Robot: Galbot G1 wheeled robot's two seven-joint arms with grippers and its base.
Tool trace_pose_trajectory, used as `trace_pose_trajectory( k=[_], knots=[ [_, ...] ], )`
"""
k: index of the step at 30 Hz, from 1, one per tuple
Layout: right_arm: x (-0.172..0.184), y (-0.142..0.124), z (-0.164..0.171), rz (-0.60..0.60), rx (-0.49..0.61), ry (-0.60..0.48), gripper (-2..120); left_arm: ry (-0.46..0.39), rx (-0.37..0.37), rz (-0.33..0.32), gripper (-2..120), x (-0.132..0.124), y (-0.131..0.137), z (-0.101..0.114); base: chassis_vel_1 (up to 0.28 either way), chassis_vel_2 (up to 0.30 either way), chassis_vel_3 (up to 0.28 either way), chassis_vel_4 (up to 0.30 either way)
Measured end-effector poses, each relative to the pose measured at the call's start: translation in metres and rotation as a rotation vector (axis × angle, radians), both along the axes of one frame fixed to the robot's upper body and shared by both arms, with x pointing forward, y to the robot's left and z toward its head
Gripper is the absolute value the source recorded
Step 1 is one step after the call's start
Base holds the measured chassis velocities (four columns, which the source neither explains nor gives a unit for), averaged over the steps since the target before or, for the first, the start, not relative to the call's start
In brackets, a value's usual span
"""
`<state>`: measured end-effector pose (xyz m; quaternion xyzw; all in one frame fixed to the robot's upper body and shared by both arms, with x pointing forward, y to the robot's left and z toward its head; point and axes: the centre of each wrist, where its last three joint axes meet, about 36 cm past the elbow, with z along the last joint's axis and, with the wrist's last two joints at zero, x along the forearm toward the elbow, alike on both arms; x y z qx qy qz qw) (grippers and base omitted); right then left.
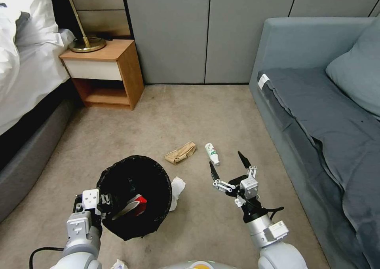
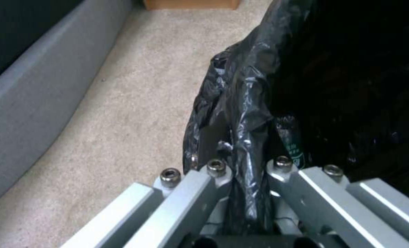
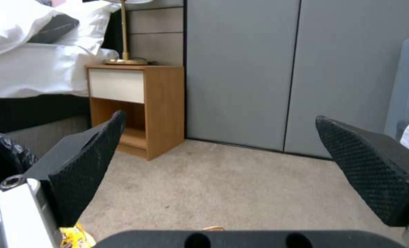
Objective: Pick up the trash bin, then pick up the garbage from the floor and place it into the trash bin.
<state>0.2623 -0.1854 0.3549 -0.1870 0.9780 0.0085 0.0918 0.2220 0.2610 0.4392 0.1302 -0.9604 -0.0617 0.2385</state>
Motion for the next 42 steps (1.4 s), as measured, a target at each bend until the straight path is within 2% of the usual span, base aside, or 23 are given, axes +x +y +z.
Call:
trace_pose_trajectory(
  k=[13,31,42],
  knots=[
    [0.009,-0.002,0.003,0.01,-0.008,-0.021,100,0.0,0.004,-0.002,1,-0.002,0.0,0.003,-0.014,0.007,0.009,-0.016],
    [0.015,0.0,0.002,0.044,-0.007,-0.054,100,-0.004,0.009,0.01,1,-0.004,0.004,0.008,-0.161,0.161,0.174,-0.166],
    [0.016,0.0,0.002,0.056,-0.014,-0.087,100,-0.006,0.007,0.008,1,-0.006,0.003,0.01,-0.013,0.024,0.015,-0.009]
  ],
)
